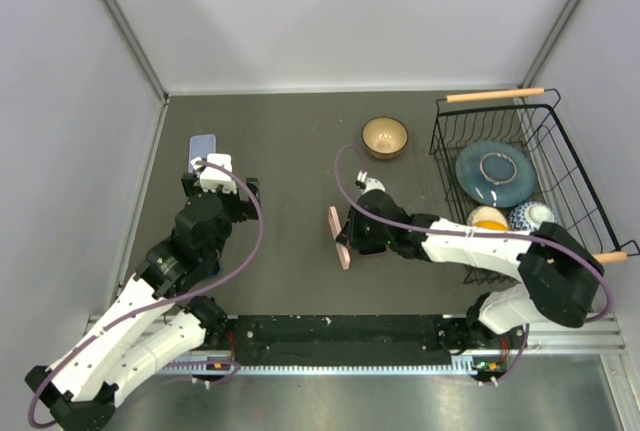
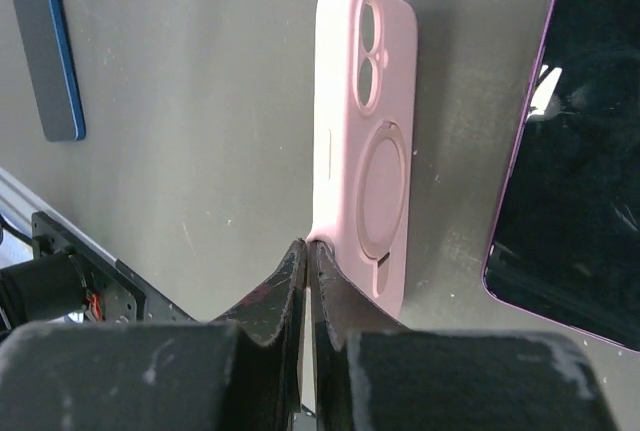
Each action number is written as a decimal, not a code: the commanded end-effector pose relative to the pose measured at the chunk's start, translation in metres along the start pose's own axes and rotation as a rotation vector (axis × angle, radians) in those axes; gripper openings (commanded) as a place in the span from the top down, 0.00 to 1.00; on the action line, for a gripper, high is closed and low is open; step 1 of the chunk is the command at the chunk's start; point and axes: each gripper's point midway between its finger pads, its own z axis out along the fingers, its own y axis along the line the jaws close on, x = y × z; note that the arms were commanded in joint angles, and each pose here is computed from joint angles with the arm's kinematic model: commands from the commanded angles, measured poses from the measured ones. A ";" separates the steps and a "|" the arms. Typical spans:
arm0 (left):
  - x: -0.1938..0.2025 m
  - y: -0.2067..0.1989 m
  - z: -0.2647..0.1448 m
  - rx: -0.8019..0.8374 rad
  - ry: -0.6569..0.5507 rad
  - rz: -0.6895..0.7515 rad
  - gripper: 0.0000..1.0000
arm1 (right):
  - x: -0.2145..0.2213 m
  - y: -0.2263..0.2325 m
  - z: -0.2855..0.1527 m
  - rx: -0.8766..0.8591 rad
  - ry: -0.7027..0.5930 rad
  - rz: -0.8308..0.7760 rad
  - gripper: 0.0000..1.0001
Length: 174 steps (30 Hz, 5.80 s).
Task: Put the phone into the phone case
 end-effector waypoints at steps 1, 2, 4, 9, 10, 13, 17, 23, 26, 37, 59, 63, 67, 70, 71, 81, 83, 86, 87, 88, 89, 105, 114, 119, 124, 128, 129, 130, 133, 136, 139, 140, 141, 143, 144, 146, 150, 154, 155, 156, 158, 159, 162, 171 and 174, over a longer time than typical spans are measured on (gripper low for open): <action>-0.012 0.005 -0.003 -0.020 -0.032 -0.009 0.01 | -0.007 0.013 -0.012 -0.089 -0.049 -0.026 1.00; -0.011 0.004 -0.003 -0.014 -0.029 -0.007 0.01 | -0.006 0.022 -0.016 -0.139 -0.039 -0.022 1.00; -0.012 0.004 -0.003 -0.015 -0.030 -0.007 0.01 | -0.006 0.028 -0.018 -0.183 -0.043 -0.009 1.00; -0.011 0.005 -0.003 -0.020 -0.028 -0.003 0.01 | 0.000 0.031 -0.010 -0.289 -0.017 0.068 1.00; -0.010 0.005 -0.002 -0.022 -0.026 -0.004 0.01 | 0.004 0.024 -0.007 -0.286 -0.008 0.083 1.00; -0.009 0.005 -0.002 -0.022 -0.024 -0.001 0.01 | 0.011 0.011 0.001 -0.280 0.006 0.120 1.00; -0.008 0.005 -0.001 -0.021 -0.020 0.004 0.01 | 0.015 -0.011 0.008 -0.183 0.030 0.099 0.94; -0.009 0.006 -0.001 -0.027 -0.022 0.003 0.01 | 0.002 -0.038 -0.010 0.049 0.030 -0.001 0.59; -0.009 0.006 -0.001 -0.029 -0.022 0.003 0.01 | -0.013 -0.059 -0.024 0.195 -0.004 -0.079 0.47; -0.010 0.009 -0.003 -0.040 -0.029 -0.001 0.01 | -0.062 -0.107 -0.016 0.479 0.007 -0.239 0.15; -0.009 0.012 -0.002 -0.056 -0.029 0.001 0.01 | -0.051 -0.105 0.026 0.429 0.120 -0.226 0.13; -0.009 0.013 -0.003 -0.060 -0.030 0.001 0.01 | -0.048 -0.107 0.028 0.436 0.127 -0.219 0.13; -0.009 0.013 -0.003 -0.063 -0.031 0.000 0.01 | -0.044 -0.113 0.026 0.456 0.134 -0.221 0.14; -0.007 0.014 -0.002 -0.067 -0.026 0.005 0.01 | -0.043 -0.118 0.024 0.476 0.139 -0.223 0.15; -0.008 0.014 -0.002 -0.066 -0.028 0.003 0.01 | -0.042 -0.119 0.023 0.487 0.142 -0.224 0.16; -0.007 0.015 -0.002 -0.073 -0.029 0.006 0.01 | -0.039 -0.131 0.018 0.560 0.155 -0.257 0.31; -0.009 0.015 -0.002 -0.071 -0.031 0.004 0.01 | -0.038 -0.133 0.017 0.573 0.154 -0.260 0.35; -0.009 0.015 -0.003 -0.072 -0.034 0.002 0.01 | -0.041 -0.132 0.014 0.585 0.145 -0.266 0.39; -0.008 0.015 -0.003 -0.071 -0.033 0.004 0.01 | -0.042 -0.130 0.013 0.581 0.142 -0.268 0.40; -0.009 0.015 -0.003 -0.072 -0.034 0.002 0.01 | -0.044 -0.128 0.013 0.577 0.138 -0.270 0.41; -0.009 0.015 -0.003 -0.072 -0.033 0.004 0.01 | -0.046 -0.127 0.012 0.573 0.135 -0.273 0.42; -0.012 0.024 -0.008 -0.105 -0.055 -0.009 0.01 | -0.059 -0.077 -0.012 0.337 0.104 -0.331 0.58; -0.013 0.024 -0.008 -0.108 -0.058 -0.014 0.01 | -0.051 -0.080 -0.005 0.330 0.142 -0.344 0.52; -0.014 0.026 -0.009 -0.116 -0.064 -0.016 0.01 | -0.050 -0.075 -0.001 0.342 0.131 -0.365 0.29; -0.014 0.027 -0.009 -0.116 -0.066 -0.018 0.01 | -0.042 -0.079 0.010 0.383 0.154 -0.403 0.19; -0.013 0.026 -0.009 -0.113 -0.064 -0.017 0.01 | -0.037 -0.076 0.016 0.390 0.162 -0.417 0.13; -0.013 0.026 -0.009 -0.113 -0.065 -0.018 0.01 | -0.037 -0.078 0.017 0.399 0.164 -0.420 0.12; -0.013 0.026 -0.009 -0.115 -0.065 -0.018 0.01 | -0.036 -0.078 0.018 0.402 0.166 -0.421 0.11; -0.014 0.026 -0.009 -0.116 -0.066 -0.019 0.01 | -0.034 -0.079 0.021 0.407 0.174 -0.425 0.11; -0.014 0.026 -0.009 -0.113 -0.065 -0.018 0.01 | -0.031 -0.080 0.024 0.409 0.186 -0.423 0.11; -0.013 0.026 -0.009 -0.113 -0.063 -0.016 0.01 | -0.028 -0.082 0.026 0.418 0.194 -0.430 0.11; -0.013 0.026 -0.009 -0.114 -0.062 -0.015 0.01 | -0.028 -0.084 0.027 0.427 0.195 -0.431 0.11; -0.014 0.026 -0.009 -0.112 -0.065 -0.017 0.01 | -0.027 -0.084 0.027 0.429 0.197 -0.436 0.11; -0.013 0.026 -0.009 -0.115 -0.064 -0.016 0.01 | -0.026 -0.085 0.028 0.436 0.201 -0.437 0.12; -0.014 0.026 -0.009 -0.115 -0.065 -0.017 0.01 | -0.025 -0.086 0.029 0.439 0.204 -0.436 0.12; -0.013 0.026 -0.009 -0.115 -0.065 -0.015 0.01 | -0.023 -0.085 0.030 0.444 0.210 -0.439 0.13; -0.014 0.027 -0.010 -0.115 -0.066 -0.015 0.01 | -0.022 -0.087 0.030 0.462 0.215 -0.441 0.27; -0.013 0.027 -0.010 -0.118 -0.066 -0.015 0.01 | -0.027 -0.089 0.025 0.481 0.204 -0.446 0.39; -0.013 0.027 -0.010 -0.118 -0.066 -0.015 0.01 | -0.027 -0.087 0.024 0.478 0.203 -0.451 0.42; -0.014 0.027 -0.010 -0.116 -0.069 -0.016 0.01 | -0.029 -0.086 0.022 0.474 0.198 -0.449 0.43; -0.014 0.027 -0.010 -0.119 -0.069 -0.018 0.01 | -0.032 -0.083 0.018 0.462 0.191 -0.451 0.45; -0.014 0.027 -0.010 -0.119 -0.069 -0.018 0.01 | -0.034 -0.079 0.016 0.453 0.183 -0.451 0.45; -0.014 0.027 -0.010 -0.117 -0.069 -0.018 0.01 | -0.039 -0.072 0.008 0.415 0.176 -0.436 0.48; -0.014 0.026 -0.010 -0.113 -0.070 -0.022 0.01 | -0.047 -0.036 -0.014 0.273 0.147 -0.399 0.52; -0.014 0.026 -0.010 -0.113 -0.068 -0.020 0.01 | -0.045 -0.019 -0.015 0.225 0.146 -0.377 0.52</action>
